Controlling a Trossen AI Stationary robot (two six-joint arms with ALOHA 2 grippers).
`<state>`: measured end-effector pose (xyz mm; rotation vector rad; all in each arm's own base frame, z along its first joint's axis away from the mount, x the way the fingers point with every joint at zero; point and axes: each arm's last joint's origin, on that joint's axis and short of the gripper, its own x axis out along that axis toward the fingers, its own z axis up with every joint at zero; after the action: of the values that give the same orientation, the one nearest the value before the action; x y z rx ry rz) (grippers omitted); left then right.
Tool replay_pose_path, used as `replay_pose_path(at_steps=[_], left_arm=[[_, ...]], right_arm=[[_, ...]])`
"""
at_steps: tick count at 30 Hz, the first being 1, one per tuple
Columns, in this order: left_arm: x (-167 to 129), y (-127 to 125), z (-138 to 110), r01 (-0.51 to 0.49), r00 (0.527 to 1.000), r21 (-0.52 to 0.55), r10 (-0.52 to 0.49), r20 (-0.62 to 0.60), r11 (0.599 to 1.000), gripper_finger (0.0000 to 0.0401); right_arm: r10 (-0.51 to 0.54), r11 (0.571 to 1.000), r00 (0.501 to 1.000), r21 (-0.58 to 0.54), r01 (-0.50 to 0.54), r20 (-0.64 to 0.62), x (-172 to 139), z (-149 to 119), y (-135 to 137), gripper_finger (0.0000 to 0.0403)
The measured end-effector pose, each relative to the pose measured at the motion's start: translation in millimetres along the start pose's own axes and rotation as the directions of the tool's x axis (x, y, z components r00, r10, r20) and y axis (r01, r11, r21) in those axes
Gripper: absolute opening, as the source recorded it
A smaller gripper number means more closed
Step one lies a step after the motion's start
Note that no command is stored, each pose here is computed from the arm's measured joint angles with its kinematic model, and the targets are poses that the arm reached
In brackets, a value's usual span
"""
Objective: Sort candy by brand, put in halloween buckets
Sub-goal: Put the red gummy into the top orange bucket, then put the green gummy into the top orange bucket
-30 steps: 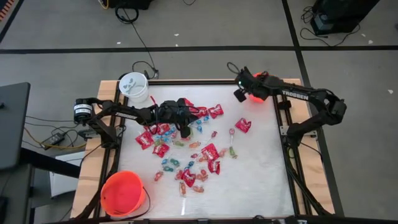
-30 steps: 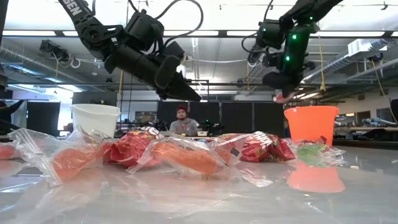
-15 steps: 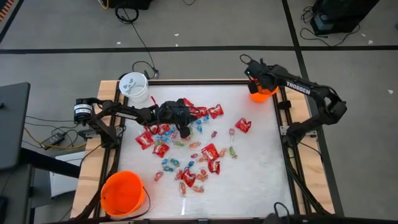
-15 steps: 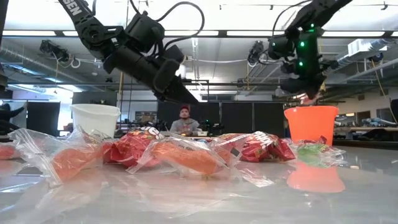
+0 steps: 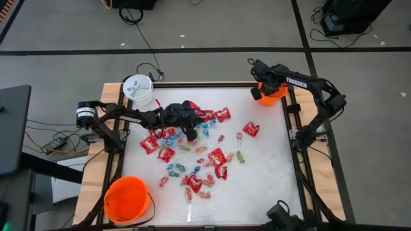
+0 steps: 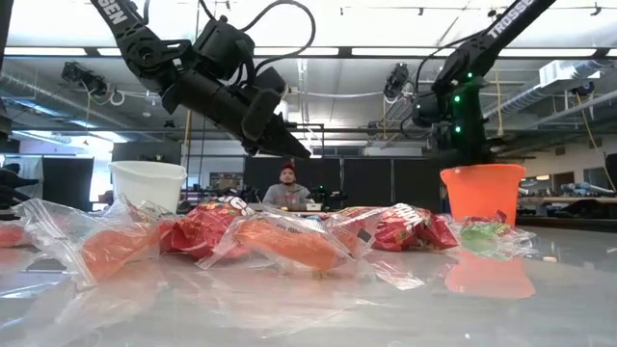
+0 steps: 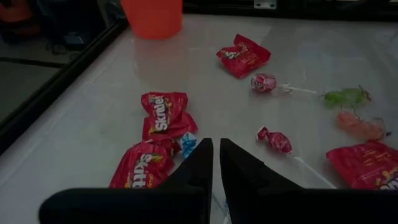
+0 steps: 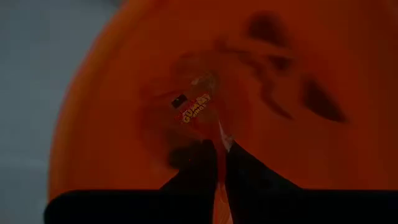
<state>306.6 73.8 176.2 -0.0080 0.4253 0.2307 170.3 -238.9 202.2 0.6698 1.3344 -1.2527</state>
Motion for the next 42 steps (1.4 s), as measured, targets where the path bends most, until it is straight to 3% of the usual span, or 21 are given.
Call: replay_pose_path(at_steps=[9, 18, 25, 31, 36, 42], left_arm=[[-0.1, 0.1, -3.7, -0.007, 0.999, -0.026, 0.006, -0.037, 1.0, 0.0037], [0.0, 0.2, -1.9, -0.01, 1.0, -0.027, 0.01, -0.019, 1.0, 0.0037], [0.0, 0.3, -1.1, -0.011, 1.0, -0.027, 0.011, -0.011, 1.0, 0.0037], [-0.1, 1.6, 1.7, -0.057, 0.998, -0.078, 0.059, 0.017, 0.995, 0.0037], [-0.1, 1.9, 2.9, -0.06, 0.998, -0.081, 0.063, 0.03, 0.995, 0.0037], [-0.1, 1.0, 3.2, -0.04, 0.999, -0.105, 0.043, 0.032, 0.994, 0.0037]], right_arm=[[0.109, 0.992, 0.994, -0.07, -0.109, 0.0, 2.7, 3.4, 3.9, 0.009], [0.135, 0.991, 0.985, -0.018, -0.134, 0.111, -27.9, -1.4, -16.8, 0.016], [0.18, 0.984, 0.964, -0.035, -0.177, 0.198, -58.0, -13.8, -27.5, 0.0188], [0.39, 0.921, 0.888, -0.129, -0.369, 0.244, -90.8, -33.5, -24.0, 0.0188], [0.491, 0.868, 0.825, -0.239, -0.435, 0.279, -114.9, -52.9, -3.0, 0.0188], [0.582, 0.793, 0.775, -0.38, -0.476, 0.246, -117.5, -85.0, 36.9, 0.0187]])
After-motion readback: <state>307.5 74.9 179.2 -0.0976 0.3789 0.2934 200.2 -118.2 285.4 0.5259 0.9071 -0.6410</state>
